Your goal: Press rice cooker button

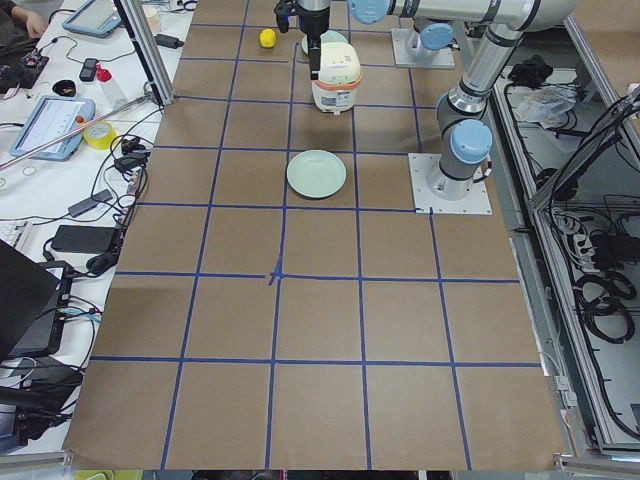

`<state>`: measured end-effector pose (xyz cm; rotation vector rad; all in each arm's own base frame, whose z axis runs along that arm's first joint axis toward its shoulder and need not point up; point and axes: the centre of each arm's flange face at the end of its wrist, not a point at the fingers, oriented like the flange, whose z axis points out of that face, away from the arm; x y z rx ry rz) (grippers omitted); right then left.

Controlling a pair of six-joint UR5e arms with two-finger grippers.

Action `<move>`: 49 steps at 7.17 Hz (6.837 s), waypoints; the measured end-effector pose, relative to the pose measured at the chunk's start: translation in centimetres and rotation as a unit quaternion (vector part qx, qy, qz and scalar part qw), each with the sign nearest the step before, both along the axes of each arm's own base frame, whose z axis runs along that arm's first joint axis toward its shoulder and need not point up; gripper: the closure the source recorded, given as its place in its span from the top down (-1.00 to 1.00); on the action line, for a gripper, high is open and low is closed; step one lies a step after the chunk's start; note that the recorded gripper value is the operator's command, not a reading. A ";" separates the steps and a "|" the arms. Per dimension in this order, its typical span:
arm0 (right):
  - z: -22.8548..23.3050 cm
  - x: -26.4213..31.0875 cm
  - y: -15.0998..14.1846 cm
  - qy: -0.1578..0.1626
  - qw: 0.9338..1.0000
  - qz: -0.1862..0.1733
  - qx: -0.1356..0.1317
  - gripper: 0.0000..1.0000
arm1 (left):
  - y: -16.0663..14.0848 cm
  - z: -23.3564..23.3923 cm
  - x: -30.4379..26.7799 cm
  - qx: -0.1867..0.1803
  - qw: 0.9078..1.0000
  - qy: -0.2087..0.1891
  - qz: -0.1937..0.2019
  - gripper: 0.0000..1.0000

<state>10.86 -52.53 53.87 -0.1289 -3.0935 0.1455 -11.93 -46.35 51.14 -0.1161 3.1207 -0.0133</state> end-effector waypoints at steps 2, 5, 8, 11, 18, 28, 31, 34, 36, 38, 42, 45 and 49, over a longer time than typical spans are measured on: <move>-0.4 0.1 0.1 0.001 1.000 0.002 0.003 1.00 | 0.0 0.0 0.0 0.000 1.000 0.000 0.000 1.00; -0.4 0.2 0.4 0.002 1.000 0.004 0.003 1.00 | 0.0 0.0 0.0 0.000 1.000 0.000 0.000 1.00; -0.3 0.3 0.7 0.002 1.000 0.007 0.004 1.00 | 0.0 0.0 0.0 0.000 1.000 0.000 0.000 1.00; -1.2 0.3 1.2 0.002 1.000 0.008 0.014 0.73 | 0.0 0.0 0.0 0.000 1.000 0.000 0.000 1.00; -10.6 12.4 8.6 -0.030 0.995 0.054 0.075 -1.00 | 0.0 0.0 0.0 0.000 1.000 0.000 0.000 1.00; -17.7 15.9 11.0 -0.039 0.991 0.087 0.095 1.00 | 0.0 0.0 0.0 0.000 1.000 0.000 0.000 1.00; -10.6 13.2 7.4 -0.016 0.996 0.063 0.068 1.00 | 0.0 0.0 0.0 0.000 1.000 0.000 0.000 1.00; -2.9 4.8 3.2 -0.017 0.999 0.022 0.046 1.00 | 0.0 0.0 0.0 0.000 1.000 0.000 0.000 1.00; -0.9 1.3 2.2 0.000 1.000 0.011 0.029 1.00 | 0.0 0.0 0.0 0.000 1.000 0.000 0.000 1.00; -0.2 -0.1 1.9 0.007 1.000 0.005 0.023 1.00 | 0.0 0.0 0.0 0.000 1.000 0.000 0.000 1.00; -0.6 0.0 1.8 -0.001 1.000 0.001 0.020 1.00 | 0.0 0.0 0.0 0.000 1.000 0.000 0.000 1.00; -1.4 0.4 1.4 -0.006 1.000 0.005 -0.002 1.00 | 0.0 0.0 0.0 0.000 1.000 0.000 0.000 1.00; -1.5 0.6 1.5 -0.010 1.000 0.007 -0.007 1.00 | 0.0 0.0 0.0 0.000 1.000 0.000 0.000 1.00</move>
